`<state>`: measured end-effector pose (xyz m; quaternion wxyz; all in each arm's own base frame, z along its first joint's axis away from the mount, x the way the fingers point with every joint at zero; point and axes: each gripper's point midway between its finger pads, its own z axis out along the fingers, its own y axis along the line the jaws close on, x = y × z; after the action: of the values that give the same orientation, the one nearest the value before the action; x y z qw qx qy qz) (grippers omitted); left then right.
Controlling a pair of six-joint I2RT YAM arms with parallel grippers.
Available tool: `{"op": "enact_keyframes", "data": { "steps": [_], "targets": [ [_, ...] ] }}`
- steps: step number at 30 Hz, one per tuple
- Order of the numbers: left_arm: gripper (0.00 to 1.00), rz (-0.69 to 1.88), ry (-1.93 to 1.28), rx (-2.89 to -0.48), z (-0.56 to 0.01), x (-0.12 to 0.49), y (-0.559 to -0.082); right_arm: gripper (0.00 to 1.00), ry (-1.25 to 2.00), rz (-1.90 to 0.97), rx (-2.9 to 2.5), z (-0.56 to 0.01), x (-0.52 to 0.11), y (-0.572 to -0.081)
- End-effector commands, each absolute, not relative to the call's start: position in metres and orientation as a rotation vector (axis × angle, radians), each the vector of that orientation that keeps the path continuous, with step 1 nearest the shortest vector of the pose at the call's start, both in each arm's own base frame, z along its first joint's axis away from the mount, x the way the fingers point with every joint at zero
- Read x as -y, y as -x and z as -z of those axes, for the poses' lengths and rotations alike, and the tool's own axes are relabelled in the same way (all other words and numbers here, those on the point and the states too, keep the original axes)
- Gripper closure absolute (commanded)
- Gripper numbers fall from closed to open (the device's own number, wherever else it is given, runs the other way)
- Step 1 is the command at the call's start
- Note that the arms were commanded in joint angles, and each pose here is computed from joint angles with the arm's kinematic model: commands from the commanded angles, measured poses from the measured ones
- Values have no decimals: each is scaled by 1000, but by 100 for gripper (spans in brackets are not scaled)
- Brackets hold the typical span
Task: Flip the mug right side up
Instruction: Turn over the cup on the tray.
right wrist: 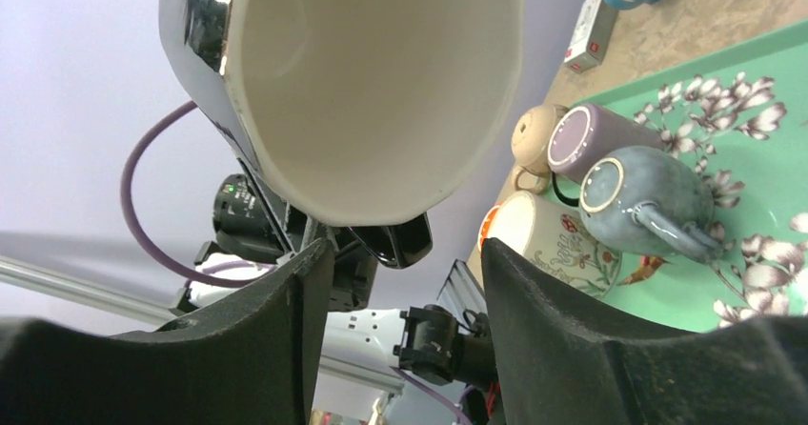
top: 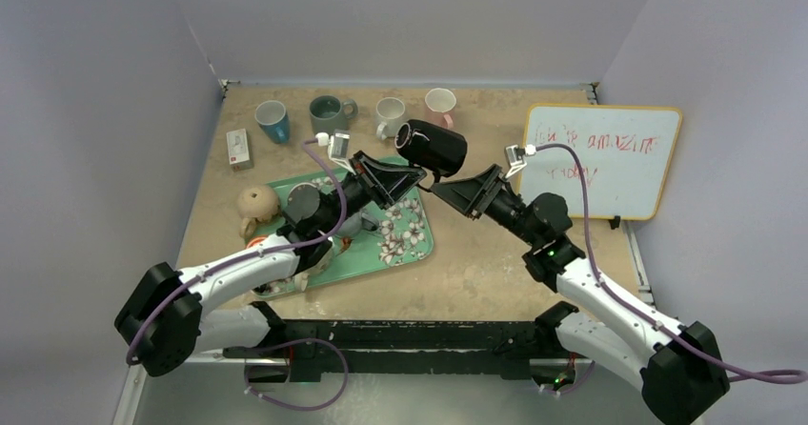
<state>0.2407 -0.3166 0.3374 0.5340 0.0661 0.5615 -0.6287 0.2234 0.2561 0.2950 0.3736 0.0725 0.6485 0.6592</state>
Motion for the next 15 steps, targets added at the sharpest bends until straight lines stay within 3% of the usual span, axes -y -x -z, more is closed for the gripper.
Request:
{"op": "enact_keyframes", "data": {
  "steps": [1,15],
  "targets": [
    [100,1631,-186,-1034,-403,304,-214,41,-99,-1761,-1453,-351,-253,-217],
    [100,1760,-208,-934,-418,314,-187,50,-78,-1828,-1325,-386,-252,-216]
  ]
}}
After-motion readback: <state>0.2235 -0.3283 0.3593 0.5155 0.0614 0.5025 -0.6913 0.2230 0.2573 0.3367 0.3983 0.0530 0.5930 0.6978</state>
